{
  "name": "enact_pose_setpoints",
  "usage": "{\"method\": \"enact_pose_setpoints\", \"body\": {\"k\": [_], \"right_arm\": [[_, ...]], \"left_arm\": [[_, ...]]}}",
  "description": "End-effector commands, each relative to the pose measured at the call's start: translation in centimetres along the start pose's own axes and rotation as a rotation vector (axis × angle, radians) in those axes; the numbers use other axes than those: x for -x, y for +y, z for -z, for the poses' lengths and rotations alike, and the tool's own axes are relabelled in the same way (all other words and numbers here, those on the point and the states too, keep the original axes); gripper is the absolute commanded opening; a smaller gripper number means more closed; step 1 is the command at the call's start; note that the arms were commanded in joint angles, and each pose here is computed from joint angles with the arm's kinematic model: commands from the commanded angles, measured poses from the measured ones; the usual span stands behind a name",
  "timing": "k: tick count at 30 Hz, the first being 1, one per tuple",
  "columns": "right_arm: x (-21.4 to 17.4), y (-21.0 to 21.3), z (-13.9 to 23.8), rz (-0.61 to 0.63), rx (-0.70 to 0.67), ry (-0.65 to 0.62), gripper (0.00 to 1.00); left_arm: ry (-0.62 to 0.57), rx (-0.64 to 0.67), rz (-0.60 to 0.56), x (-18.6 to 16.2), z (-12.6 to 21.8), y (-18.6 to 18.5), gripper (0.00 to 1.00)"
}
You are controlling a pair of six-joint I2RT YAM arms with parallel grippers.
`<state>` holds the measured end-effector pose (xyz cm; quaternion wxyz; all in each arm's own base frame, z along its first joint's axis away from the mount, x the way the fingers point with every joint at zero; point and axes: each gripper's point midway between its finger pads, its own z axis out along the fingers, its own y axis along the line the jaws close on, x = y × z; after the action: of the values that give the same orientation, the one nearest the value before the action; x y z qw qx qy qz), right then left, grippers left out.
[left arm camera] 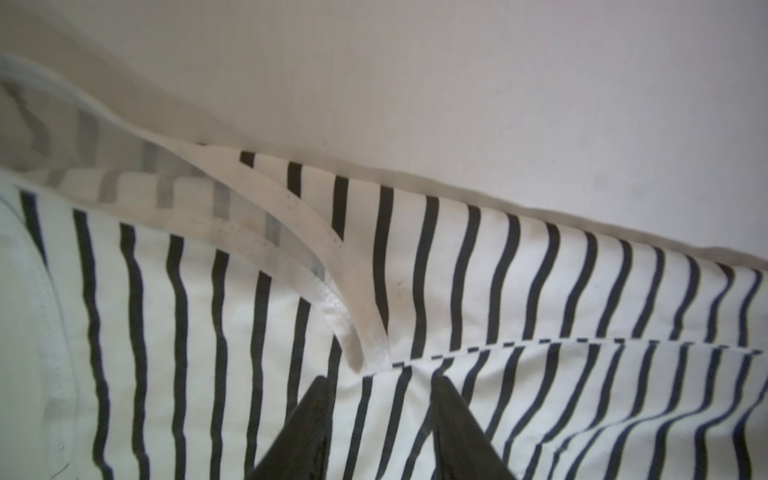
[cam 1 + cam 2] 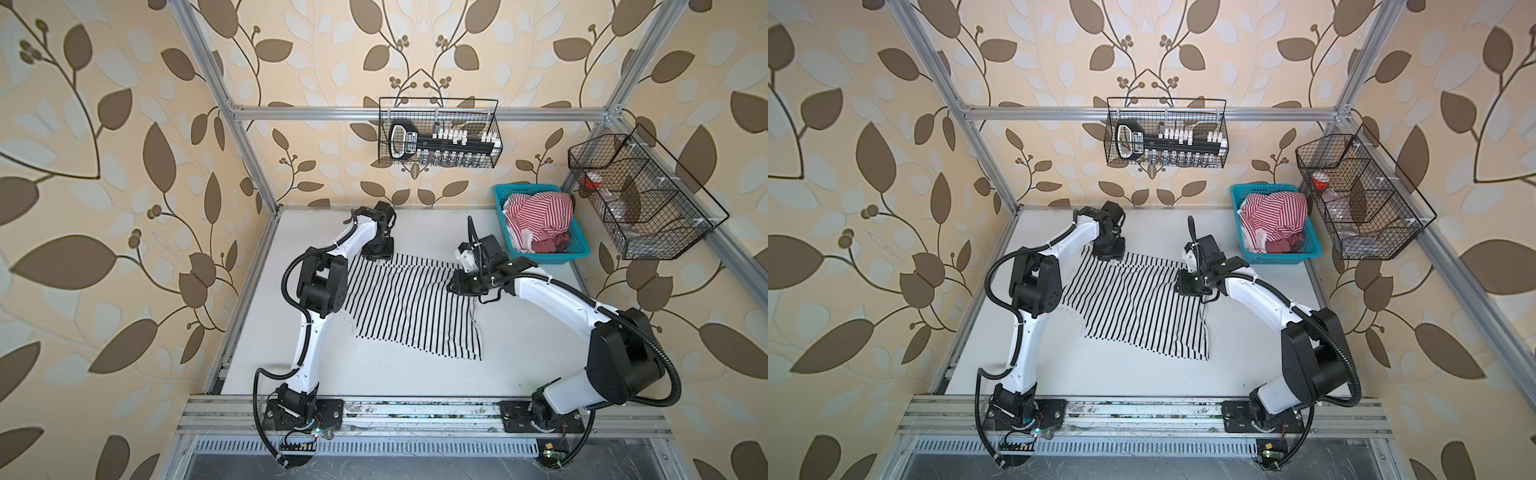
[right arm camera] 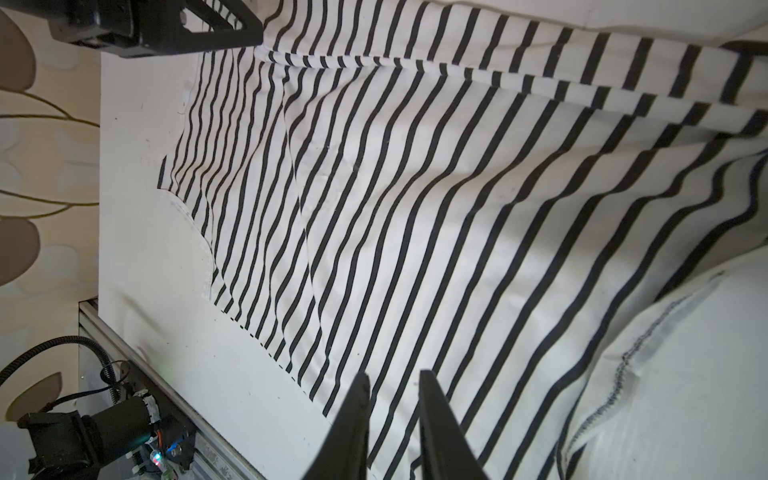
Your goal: Fold and stack the tank tops
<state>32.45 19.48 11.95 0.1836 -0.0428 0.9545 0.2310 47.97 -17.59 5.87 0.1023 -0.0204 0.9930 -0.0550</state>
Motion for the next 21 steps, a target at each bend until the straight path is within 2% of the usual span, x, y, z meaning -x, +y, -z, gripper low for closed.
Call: {"method": "enact_pose_setpoints", "body": {"k": [1, 12, 17, 21], "right_arm": [[-0.6, -0.1, -0.2, 0.008, 0.014, 0.014, 0.22], [-3.3, 0.5, -2.4, 0.001, 0.048, 0.092, 0.18], [-5.6, 1.7, -4.7, 0.038, 0.053, 0.172, 0.16], [-6.9, 2.7, -6.4, 0.053, 0.068, 0.221, 0.1]], "left_arm": [[-0.038, 0.008, 0.027, 1.5, 0.6, 0.5, 0.36], [-0.022, 0.008, 0.052, 1.6, -0.8, 1.0, 0.0], [-0.055, -0.01, 0.06, 2.4, 0.3, 0.7, 0.0], [-0.078, -0.018, 0.063, 2.9, 1.0, 0.7, 0.0]]}}
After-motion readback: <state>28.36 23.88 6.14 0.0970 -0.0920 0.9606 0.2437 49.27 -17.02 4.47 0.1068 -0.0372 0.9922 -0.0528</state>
